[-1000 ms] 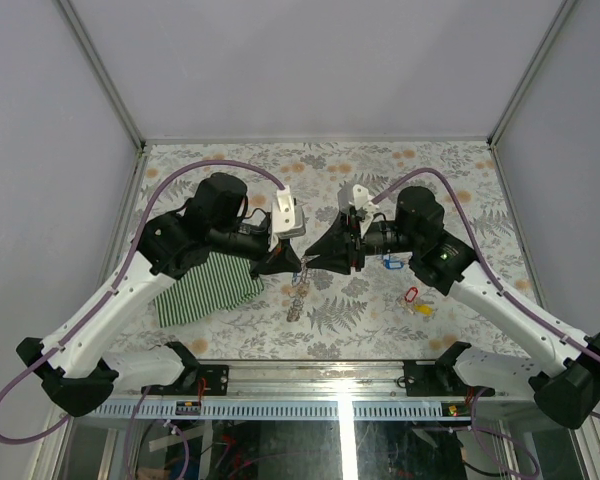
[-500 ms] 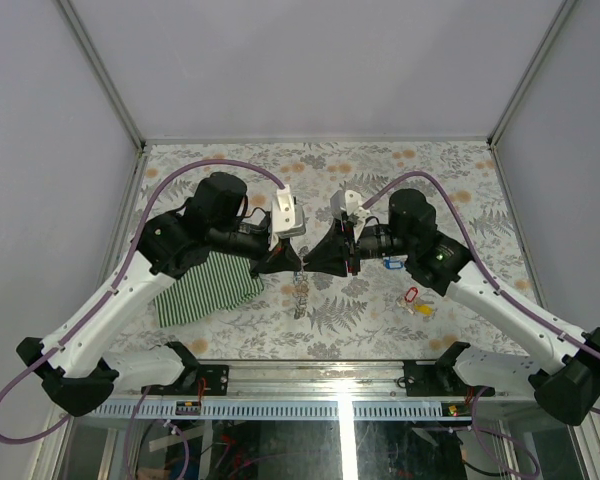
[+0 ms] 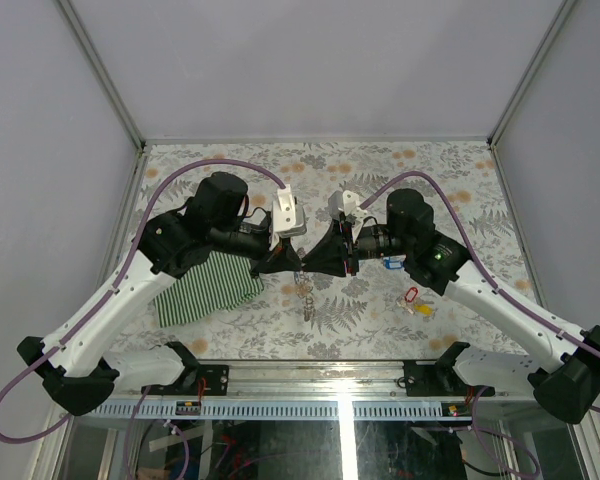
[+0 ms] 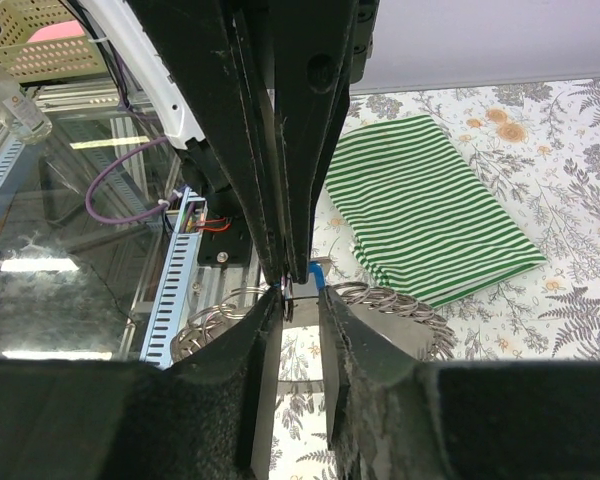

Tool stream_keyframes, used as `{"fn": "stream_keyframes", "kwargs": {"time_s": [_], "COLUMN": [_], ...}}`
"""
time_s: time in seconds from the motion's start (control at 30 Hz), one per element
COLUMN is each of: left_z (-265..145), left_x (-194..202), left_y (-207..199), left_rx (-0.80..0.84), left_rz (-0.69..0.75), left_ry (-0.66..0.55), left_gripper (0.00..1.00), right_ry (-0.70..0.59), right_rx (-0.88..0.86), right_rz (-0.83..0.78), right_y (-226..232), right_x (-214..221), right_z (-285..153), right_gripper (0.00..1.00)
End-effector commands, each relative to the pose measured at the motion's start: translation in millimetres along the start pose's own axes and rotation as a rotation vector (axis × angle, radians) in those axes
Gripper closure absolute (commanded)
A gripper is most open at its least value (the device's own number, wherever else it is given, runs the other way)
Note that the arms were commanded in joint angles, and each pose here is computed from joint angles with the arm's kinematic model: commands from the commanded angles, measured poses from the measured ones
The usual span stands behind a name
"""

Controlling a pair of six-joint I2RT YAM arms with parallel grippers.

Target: Put the keys on the keyring

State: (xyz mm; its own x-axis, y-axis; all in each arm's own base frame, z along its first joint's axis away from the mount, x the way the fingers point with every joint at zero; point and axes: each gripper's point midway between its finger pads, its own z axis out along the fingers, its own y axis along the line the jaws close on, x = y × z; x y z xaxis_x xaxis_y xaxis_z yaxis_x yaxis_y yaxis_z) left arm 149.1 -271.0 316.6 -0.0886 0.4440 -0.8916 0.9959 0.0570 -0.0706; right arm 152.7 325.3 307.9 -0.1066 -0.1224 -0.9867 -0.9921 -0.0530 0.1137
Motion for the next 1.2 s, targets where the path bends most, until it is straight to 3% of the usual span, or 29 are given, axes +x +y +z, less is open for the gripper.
{"fn": "stream_keyframes", "kwargs": {"time_s": [0.0,0.23,0.47,0.63,0.77,1.17], "left_z": [-5,-5,-5,-4,-5,-6], "left_x": [-20,-20,-19,-18,-18,-19], "left_y": [-2,-1,-1,0,0,1], "left_rx": [0.001,-0.006,-0.008,-0.007,-0.01,-0.016], "left_rz": [0.057,0.057,0.056,0.055,0.058,0.06], "left_ry": [-0.051,-0.048,-0.046,-0.044,-0.046,-0.046], "left_gripper": [1.0,1.0,1.0,1.0,1.0,1.0], "right_ry": [-0.066,-0.077,-0.071,-0.076,-0.087,-0.083], "right_rx": [0.002,-0.002,-0.007,-0.003,0.001,0.017], "right_rz": [-0.095,-0.111,-0.109,-0.109,-0.115,-0.129], "right_y": [3,6,8,7,8,8], "right_x": [-29,-33,-33,-34,-36,-37], "right_z": [-1,-3,-3,-4,-5,-8], "right_gripper": [0.71,0.73,0.92,0.97,0.8,0.74]}}
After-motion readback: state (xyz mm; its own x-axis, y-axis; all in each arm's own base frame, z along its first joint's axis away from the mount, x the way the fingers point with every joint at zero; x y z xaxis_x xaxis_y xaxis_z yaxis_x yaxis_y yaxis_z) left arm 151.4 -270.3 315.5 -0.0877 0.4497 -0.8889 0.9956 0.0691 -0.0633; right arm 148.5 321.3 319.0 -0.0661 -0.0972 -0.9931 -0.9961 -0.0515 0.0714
